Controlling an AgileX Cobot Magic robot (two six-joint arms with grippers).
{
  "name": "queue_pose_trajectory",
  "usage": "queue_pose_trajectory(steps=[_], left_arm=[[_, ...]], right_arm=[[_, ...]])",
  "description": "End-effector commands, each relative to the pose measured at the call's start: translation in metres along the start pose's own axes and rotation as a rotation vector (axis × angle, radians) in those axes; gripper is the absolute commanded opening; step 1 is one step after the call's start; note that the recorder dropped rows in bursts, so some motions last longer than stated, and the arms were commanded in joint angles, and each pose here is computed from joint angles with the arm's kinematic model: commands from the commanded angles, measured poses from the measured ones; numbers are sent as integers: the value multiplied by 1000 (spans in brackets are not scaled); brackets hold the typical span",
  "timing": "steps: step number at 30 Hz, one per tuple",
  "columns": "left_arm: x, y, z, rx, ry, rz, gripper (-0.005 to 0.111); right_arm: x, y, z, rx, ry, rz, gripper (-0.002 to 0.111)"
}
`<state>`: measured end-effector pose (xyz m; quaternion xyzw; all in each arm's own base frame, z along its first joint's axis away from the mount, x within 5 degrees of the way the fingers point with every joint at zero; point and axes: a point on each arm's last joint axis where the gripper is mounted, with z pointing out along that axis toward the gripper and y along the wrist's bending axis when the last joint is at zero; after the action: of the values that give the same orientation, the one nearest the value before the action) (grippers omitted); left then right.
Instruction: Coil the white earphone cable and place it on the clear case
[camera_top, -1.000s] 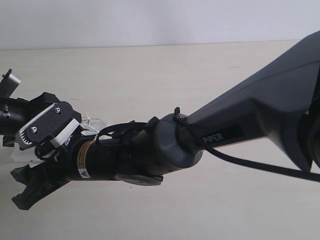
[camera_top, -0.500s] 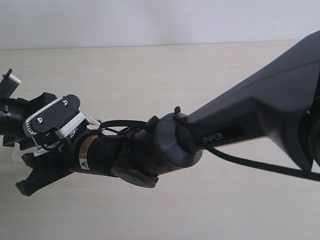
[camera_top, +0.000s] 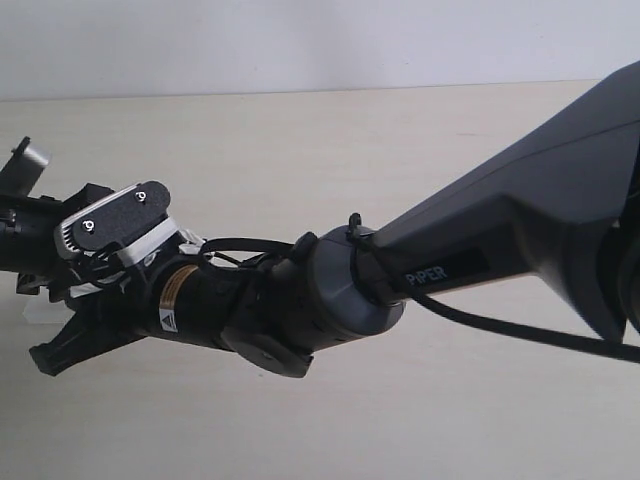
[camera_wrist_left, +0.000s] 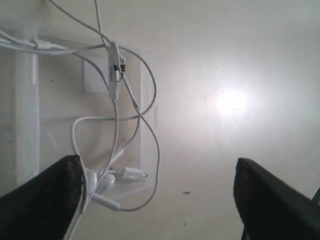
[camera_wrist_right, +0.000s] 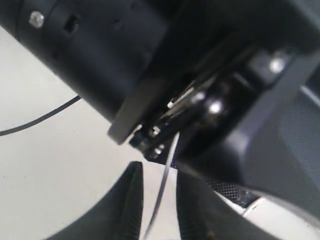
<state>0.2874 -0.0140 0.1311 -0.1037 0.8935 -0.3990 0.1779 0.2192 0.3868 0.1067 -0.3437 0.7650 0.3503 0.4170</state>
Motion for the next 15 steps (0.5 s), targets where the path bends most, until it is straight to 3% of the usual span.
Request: queue_pose_trajectory(steps=[1, 3, 15], left_arm=[[1, -1, 0, 12, 20, 21, 79], [2, -1, 0, 10, 30, 29, 79], [4, -2, 0, 24, 56, 42, 79]], right_arm=[[-8, 2, 0, -7, -52, 3, 5], [-11, 2, -1, -6, -80, 20, 0], [-14, -16, -3, 182, -133, 122, 0]])
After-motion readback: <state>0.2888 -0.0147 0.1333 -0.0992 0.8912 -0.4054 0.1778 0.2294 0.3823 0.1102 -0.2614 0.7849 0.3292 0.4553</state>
